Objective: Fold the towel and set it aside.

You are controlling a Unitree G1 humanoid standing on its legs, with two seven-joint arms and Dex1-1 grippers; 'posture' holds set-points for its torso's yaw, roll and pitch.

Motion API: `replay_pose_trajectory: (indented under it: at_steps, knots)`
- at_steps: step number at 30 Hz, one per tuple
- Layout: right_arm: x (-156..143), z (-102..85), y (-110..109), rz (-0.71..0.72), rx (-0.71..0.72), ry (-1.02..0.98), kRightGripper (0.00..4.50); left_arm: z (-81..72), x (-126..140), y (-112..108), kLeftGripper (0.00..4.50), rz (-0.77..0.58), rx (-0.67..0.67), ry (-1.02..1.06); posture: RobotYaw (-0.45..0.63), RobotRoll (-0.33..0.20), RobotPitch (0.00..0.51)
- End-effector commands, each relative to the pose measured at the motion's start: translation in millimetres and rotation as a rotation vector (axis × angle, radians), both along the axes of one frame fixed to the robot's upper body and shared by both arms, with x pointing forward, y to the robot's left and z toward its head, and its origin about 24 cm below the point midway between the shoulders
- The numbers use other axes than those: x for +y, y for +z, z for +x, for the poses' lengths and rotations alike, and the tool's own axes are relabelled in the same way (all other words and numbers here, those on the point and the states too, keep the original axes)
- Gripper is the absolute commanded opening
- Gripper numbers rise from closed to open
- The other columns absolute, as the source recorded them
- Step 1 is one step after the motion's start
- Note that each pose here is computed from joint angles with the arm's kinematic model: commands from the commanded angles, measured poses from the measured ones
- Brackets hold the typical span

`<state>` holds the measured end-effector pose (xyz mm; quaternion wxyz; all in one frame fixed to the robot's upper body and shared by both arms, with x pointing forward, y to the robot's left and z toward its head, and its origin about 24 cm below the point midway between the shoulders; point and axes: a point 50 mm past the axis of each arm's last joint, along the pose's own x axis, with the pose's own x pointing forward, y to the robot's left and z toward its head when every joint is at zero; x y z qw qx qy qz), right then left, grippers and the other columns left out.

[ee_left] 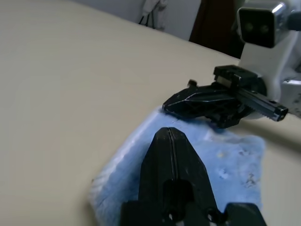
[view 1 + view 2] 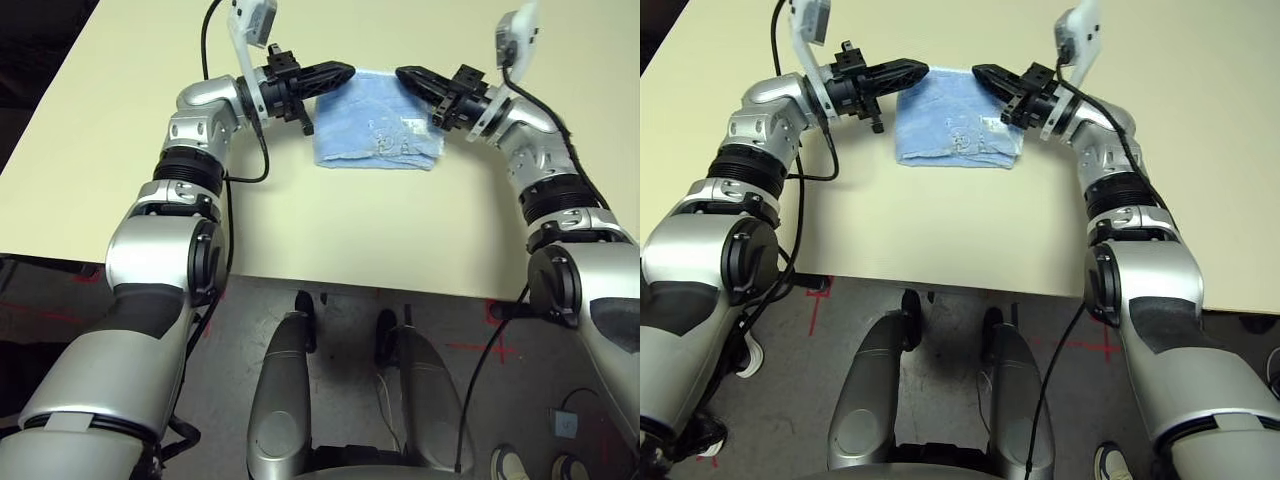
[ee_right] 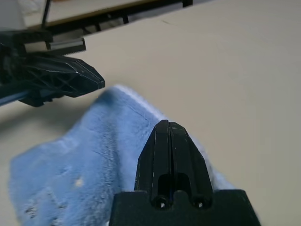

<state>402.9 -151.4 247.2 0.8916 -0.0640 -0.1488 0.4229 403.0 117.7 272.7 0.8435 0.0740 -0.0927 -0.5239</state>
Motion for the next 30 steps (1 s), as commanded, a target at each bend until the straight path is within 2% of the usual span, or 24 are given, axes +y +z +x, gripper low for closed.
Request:
replay_pose_trajectory:
  at_steps: [1,6,10,17,21,23,26,29,30]
  knots:
    - [3,3.7,-13,-0.05,0.048,-0.058,0.0,4.2,-14,-23,0.03,0.047,0.063,0.054,0.08,0.0,0.371]
    - [3,8.1,-30,-0.11,0.108,-0.137,0.0,5.7,-21,-43,0.03,0.113,0.084,0.091,0.08,0.0,0.37]
    - [-8,7.7,-45,-0.182,0.162,-0.175,0.0,6.6,-10,-56,0.03,0.191,0.101,0.13,0.07,0.0,0.372]
    - [-29,3.2,-56,-0.21,0.187,-0.2,0.0,8.5,3,-54,0.03,0.19,0.098,0.178,0.07,0.0,0.373]
    - [-31,1.3,-44,-0.141,0.138,-0.159,0.0,8.7,4,-41,0.03,0.152,0.053,0.174,0.07,0.0,0.372]
    - [-32,-2.2,-30,-0.031,0.095,-0.077,0.0,6.1,3,-29,0.03,0.096,0.006,0.123,0.07,0.0,0.373]
    - [-44,-10.2,-8,0.108,0.055,0.044,0.0,-1.7,11,-12,0.03,0.1,-0.104,0.015,0.08,0.0,0.374]
    - [-58,-16.6,3,0.157,0.063,0.106,0.0,-6.9,20,-2,0.03,0.082,-0.129,-0.046,0.07,0.0,0.375]
    - [-68,-21.1,3,0.154,0.109,0.145,0.0,-11.0,28,0,0.03,0.11,-0.143,-0.084,0.06,0.0,0.377]
